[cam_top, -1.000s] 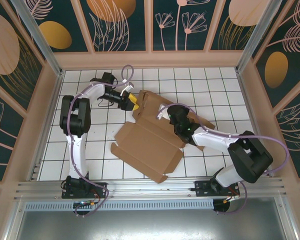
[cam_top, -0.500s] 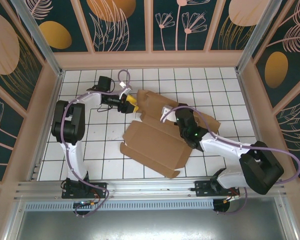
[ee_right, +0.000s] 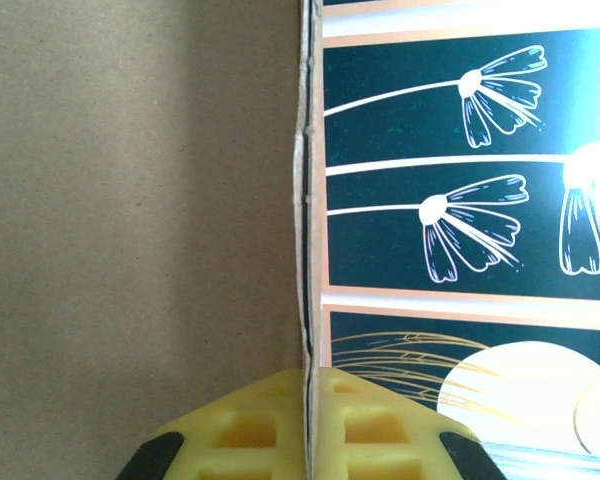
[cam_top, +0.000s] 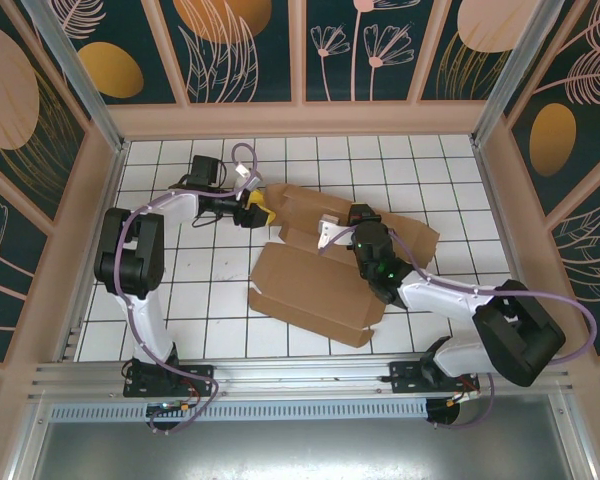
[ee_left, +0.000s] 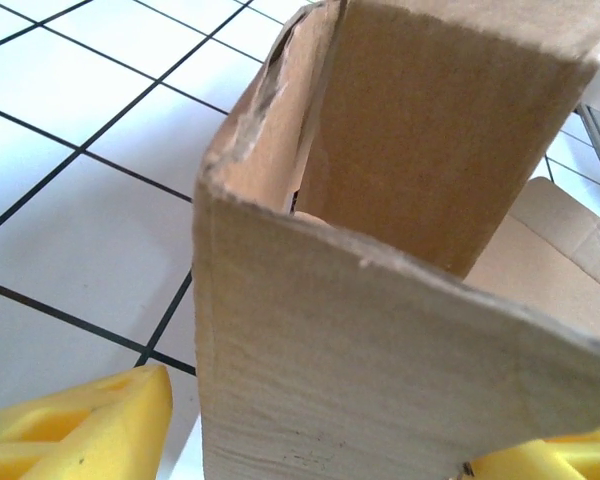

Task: Fold the paper box

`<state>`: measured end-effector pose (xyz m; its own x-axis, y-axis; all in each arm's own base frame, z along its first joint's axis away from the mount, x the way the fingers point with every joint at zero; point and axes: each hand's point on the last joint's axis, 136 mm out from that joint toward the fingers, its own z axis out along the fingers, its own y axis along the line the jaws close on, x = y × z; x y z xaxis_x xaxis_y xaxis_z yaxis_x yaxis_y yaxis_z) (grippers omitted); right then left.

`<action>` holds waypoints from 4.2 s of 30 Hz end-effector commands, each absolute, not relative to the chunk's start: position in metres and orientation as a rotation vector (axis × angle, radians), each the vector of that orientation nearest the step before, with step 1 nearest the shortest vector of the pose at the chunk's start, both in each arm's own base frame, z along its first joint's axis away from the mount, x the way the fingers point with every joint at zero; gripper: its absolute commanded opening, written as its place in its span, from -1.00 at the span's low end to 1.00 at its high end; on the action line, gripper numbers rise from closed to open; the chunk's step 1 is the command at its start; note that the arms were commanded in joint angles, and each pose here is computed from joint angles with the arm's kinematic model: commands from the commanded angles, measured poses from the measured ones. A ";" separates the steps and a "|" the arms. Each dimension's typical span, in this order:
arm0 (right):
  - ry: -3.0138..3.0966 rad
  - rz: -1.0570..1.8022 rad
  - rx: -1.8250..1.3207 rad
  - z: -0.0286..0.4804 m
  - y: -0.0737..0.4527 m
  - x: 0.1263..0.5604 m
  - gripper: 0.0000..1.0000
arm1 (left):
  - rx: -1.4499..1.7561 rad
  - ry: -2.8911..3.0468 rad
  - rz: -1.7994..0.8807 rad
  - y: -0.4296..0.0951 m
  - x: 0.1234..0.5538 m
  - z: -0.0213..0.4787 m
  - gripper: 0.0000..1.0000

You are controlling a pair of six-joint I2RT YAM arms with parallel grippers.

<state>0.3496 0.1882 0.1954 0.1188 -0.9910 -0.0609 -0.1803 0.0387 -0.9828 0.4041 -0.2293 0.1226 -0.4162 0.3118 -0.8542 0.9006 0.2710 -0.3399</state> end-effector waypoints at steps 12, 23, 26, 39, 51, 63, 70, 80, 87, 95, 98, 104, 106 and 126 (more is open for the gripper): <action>1.216 -1.004 -1.315 0.219 0.188 0.354 -1.00 | 1.034 1.885 -1.005 -0.188 0.430 0.138 0.33; 1.234 -1.021 -1.277 0.225 0.178 0.354 -1.00 | 1.084 1.603 -1.139 -0.171 0.402 0.186 0.54; 1.235 -1.024 -1.274 0.227 0.176 0.354 -1.00 | 1.036 1.651 -1.079 -0.158 0.408 0.187 0.54; 1.238 -1.034 -1.277 0.223 0.179 0.355 -1.00 | 1.036 1.814 -0.968 -0.168 0.455 0.151 0.41; 1.243 -1.025 -1.287 0.221 0.181 0.354 -1.00 | 1.333 1.731 -1.056 -0.228 0.448 0.134 0.36; 1.261 -1.032 -1.292 0.216 0.181 0.359 -1.00 | 1.377 1.686 -1.125 -0.236 0.424 0.136 0.36; 1.275 -1.026 -1.302 0.209 0.186 0.364 -1.00 | 1.388 1.673 -1.151 -0.242 0.421 0.135 0.19; 1.296 -1.017 -1.297 0.206 0.187 0.367 -1.00 | 1.416 1.668 -1.196 -0.249 0.408 0.133 -0.02; 1.313 -1.004 -1.285 0.207 0.187 0.367 -1.00 | 1.430 1.668 -1.209 -0.255 0.400 0.133 -0.02; 1.323 -0.995 -1.289 0.206 0.192 0.368 -1.00 | 1.407 1.743 -1.139 -0.263 0.408 0.122 -0.07; 1.325 -1.001 -1.279 0.206 0.193 0.369 -1.00 | 1.402 1.755 -1.134 -0.263 0.409 0.121 -0.09; 1.341 -1.006 -1.263 0.204 0.192 0.368 -1.00 | 1.321 1.843 -1.057 -0.260 0.423 0.115 -0.12; 1.351 -0.989 -1.243 0.207 0.194 0.368 -1.00 | 1.294 1.852 -1.026 -0.259 0.427 0.117 -0.09; 1.349 -1.044 -1.254 0.186 0.203 0.370 -1.00 | 1.157 1.884 -1.023 -0.266 0.442 0.123 -0.20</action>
